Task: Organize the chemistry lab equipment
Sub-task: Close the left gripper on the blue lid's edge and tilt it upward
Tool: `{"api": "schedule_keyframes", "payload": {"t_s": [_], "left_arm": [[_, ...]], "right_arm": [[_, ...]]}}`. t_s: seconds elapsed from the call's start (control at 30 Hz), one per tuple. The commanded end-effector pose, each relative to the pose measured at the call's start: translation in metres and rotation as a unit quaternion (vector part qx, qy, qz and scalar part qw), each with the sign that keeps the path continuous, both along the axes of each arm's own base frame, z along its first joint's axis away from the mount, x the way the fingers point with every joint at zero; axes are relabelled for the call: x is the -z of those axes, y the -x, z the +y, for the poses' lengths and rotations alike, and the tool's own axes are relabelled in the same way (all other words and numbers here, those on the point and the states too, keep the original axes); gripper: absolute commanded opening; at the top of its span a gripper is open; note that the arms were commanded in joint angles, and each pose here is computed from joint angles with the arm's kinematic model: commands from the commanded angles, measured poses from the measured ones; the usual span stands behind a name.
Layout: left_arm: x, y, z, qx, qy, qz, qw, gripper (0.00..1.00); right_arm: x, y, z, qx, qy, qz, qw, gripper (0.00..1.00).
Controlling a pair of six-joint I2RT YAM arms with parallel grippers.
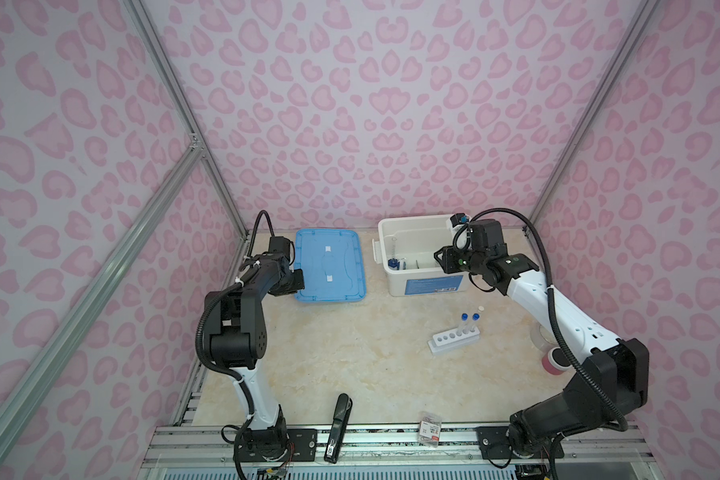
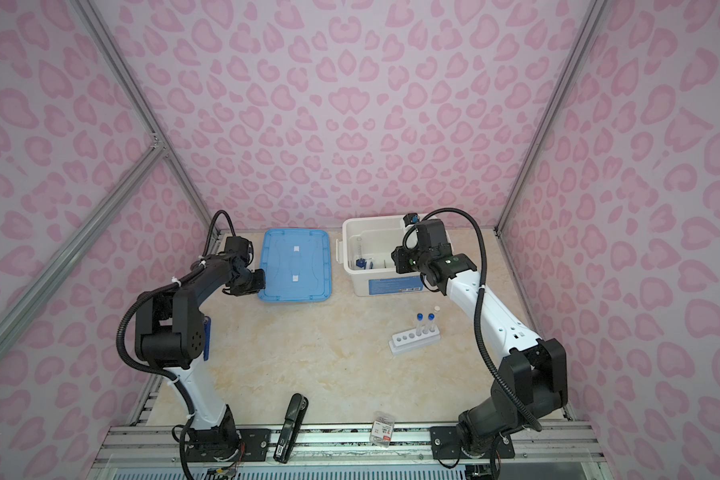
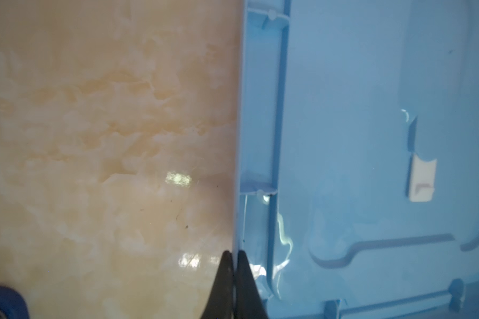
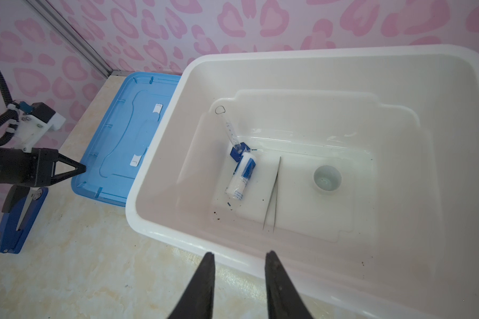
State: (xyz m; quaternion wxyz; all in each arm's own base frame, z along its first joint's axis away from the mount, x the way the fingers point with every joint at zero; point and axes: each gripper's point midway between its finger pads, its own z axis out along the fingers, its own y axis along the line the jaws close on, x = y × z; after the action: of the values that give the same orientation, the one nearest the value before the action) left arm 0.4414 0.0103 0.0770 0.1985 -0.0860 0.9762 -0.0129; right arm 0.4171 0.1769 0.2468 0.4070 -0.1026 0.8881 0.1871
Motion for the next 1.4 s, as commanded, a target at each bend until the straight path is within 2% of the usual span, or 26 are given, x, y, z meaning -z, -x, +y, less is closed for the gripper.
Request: {"api": "schedule_keyframes", "payload": {"t_s": [0.0,0.37,0.53,0.63,0.77,0.9,1.03,1.1,1.17,1.37], "left_arm": [[-0.033,0.002,0.004,0.009,-0.010,-0.031,0.999,0.04],[-0.119,0.024,0.017,0.015,-0.030,-0.116,0.993,0.04],[-0.157,0.039,0.016,0.023,-0.031,-0.159,0.987,0.04],[-0.179,0.049,0.011,0.032,-0.021,-0.190,0.981,0.04],[-0.204,0.060,0.006,0.046,0.011,-0.226,0.973,0.04],[-0.229,0.070,-0.007,0.068,0.052,-0.270,0.959,0.04],[-0.243,0.078,-0.026,0.105,0.089,-0.290,0.947,0.04],[-0.250,0.080,-0.032,0.115,0.102,-0.303,0.941,0.04],[-0.242,0.085,-0.039,0.124,0.121,-0.301,0.938,0.04],[-0.248,0.094,-0.051,0.144,0.144,-0.312,0.928,0.04]], "right_arm": [[-0.001,-0.002,0.006,-0.005,-0.009,-0.003,1.000,0.32],[0.001,-0.002,0.037,-0.035,-0.040,0.012,0.999,0.32],[-0.010,-0.002,0.049,-0.057,-0.059,0.005,0.997,0.33],[-0.019,-0.001,0.056,-0.078,-0.071,-0.002,0.994,0.37],[-0.034,0.004,0.066,-0.114,-0.100,-0.020,0.988,0.47],[-0.060,0.016,0.084,-0.175,-0.149,-0.051,0.972,0.58],[-0.074,0.027,0.098,-0.224,-0.183,-0.055,0.956,0.75],[-0.080,0.031,0.104,-0.244,-0.197,-0.055,0.948,0.77],[-0.086,0.034,0.108,-0.259,-0.208,-0.059,0.941,0.79],[-0.101,0.037,0.114,-0.277,-0.219,-0.066,0.933,0.82]]}}
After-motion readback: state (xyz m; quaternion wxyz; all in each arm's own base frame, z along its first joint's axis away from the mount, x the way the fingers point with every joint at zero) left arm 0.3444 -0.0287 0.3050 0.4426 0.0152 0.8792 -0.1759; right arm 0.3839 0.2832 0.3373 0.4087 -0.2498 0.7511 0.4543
